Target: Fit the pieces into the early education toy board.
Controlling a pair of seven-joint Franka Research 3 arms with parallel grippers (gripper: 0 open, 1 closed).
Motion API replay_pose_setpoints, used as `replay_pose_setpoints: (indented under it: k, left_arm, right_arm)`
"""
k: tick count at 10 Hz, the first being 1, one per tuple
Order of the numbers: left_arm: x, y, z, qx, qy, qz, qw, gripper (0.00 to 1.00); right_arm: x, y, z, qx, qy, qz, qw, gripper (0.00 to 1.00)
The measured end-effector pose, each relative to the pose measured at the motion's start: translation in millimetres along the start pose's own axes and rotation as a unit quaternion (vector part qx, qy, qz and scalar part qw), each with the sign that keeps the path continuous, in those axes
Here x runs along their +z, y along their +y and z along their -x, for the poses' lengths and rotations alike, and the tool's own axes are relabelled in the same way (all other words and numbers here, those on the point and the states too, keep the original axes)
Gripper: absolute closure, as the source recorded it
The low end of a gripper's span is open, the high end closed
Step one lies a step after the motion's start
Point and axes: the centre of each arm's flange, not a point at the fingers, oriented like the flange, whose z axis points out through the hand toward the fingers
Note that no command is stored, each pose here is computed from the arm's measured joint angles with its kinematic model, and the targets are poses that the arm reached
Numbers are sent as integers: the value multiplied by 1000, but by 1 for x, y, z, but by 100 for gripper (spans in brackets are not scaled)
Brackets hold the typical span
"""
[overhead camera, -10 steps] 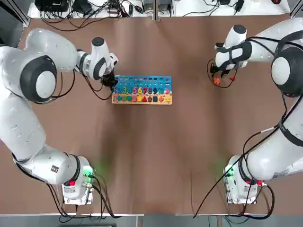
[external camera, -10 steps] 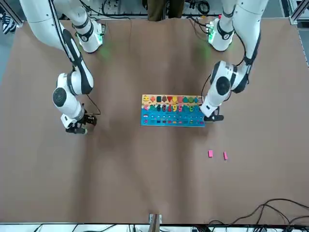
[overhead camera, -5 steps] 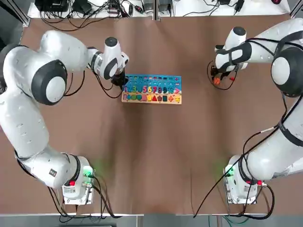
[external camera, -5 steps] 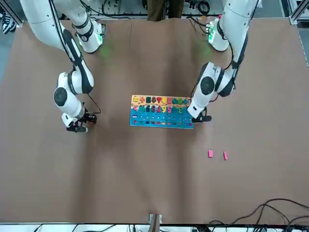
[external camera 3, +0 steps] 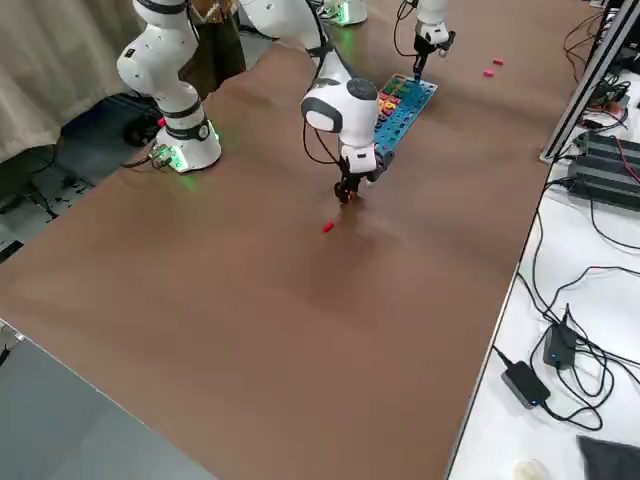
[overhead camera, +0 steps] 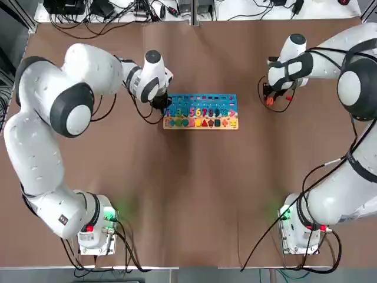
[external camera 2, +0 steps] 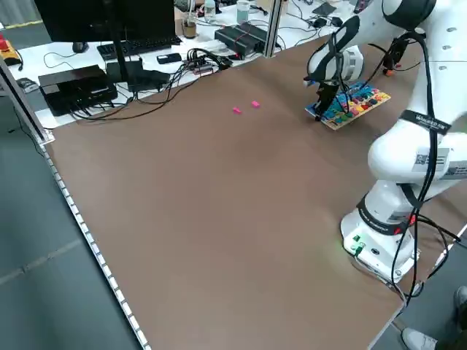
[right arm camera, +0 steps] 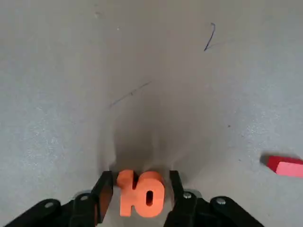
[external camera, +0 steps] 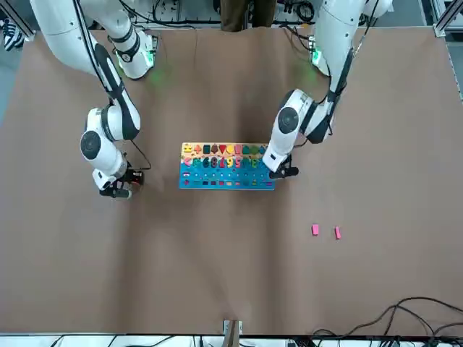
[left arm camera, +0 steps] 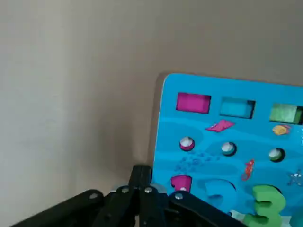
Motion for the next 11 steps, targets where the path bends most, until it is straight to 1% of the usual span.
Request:
replay_pose_setpoints:
  k: [4,8,10,11]
  left_arm:
    - [0,41,16,-7,7,6,1000,99]
    - [-2,75,20,4,-1,2,1000,99]
    - [-3,80,17,11,-9,-3,1000,99]
    - [-9,78,11,19,-20,-8,1000,99]
  right_arm:
    - [1,1,1,1,-5,1,1000,43]
    - [1,1,1,1,-6,1,1000,43]
    - [0,1,1,1,-5,1,1000,43]
    - [-2,1,1,1,-5,1,1000,43]
